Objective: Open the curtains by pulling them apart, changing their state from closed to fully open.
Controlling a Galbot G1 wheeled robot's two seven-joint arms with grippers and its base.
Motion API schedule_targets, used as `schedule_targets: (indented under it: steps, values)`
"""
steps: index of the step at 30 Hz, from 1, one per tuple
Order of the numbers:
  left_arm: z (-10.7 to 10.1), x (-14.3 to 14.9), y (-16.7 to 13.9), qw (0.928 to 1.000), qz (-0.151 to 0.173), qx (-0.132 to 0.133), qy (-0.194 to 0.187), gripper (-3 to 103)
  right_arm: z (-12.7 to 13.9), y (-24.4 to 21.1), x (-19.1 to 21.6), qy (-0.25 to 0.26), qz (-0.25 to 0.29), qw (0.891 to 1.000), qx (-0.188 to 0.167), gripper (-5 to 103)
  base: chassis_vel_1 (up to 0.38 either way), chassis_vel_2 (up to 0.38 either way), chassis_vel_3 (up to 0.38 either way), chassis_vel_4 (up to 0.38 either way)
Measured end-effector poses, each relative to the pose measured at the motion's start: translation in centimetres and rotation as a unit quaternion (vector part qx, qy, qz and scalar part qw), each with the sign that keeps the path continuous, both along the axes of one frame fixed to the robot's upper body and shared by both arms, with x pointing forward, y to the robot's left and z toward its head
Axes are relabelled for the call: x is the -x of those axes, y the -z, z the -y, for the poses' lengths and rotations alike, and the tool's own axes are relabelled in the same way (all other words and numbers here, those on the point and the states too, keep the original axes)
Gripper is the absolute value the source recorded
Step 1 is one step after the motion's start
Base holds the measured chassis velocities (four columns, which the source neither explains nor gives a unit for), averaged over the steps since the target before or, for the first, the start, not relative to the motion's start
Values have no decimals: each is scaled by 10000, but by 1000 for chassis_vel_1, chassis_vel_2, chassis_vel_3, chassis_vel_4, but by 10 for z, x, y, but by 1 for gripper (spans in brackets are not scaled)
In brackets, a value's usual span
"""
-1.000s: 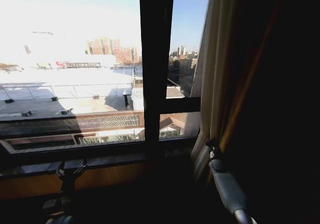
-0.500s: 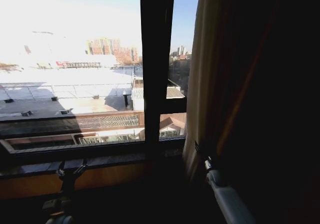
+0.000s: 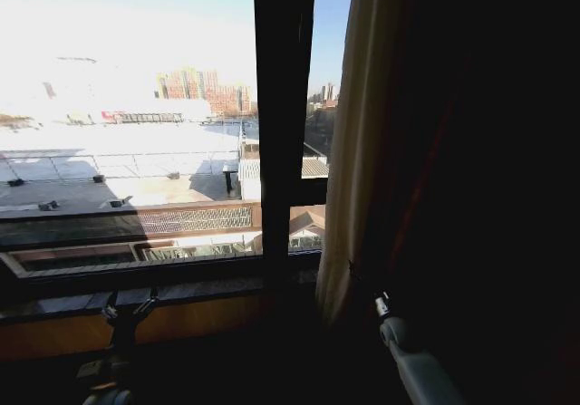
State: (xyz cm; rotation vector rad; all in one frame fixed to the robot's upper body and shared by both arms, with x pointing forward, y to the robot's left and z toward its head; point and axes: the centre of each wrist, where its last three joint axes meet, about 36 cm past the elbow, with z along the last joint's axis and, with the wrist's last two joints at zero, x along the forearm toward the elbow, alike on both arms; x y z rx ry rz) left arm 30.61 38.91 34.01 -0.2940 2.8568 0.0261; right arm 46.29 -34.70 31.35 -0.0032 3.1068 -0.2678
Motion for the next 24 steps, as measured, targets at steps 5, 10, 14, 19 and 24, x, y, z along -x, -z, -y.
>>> schedule_targets:
  steps: [5, 10, 14, 19, 24]
  values:
    - [0, 0, 0, 10000, 0, -1, 0, 100, 0, 0, 0, 6, 0, 10000, 0, 100, 0, 0, 0, 0]
    - [0, 0, 0, 10000, 1, 0, 0, 100, 0, 0, -1, 13, 4, 10000, 0, 100, 0, 0, 0, 0]
    - [0, 0, 0, 10000, 0, 0, 0, 100, 1, 0, -1, 16, 2, 10000, 0, 100, 0, 0, 0, 0]
    - [0, 0, 0, 10000, 0, 0, 0, 100, 1, 0, -1, 20, 0, 10000, 2, 100, 69, 19, -58, -20]
    - [0, 0, 0, 10000, 0, 0, 0, 100, 1, 0, -1, 21, -1, 10000, 2, 100, 167, 88, -143, -84]
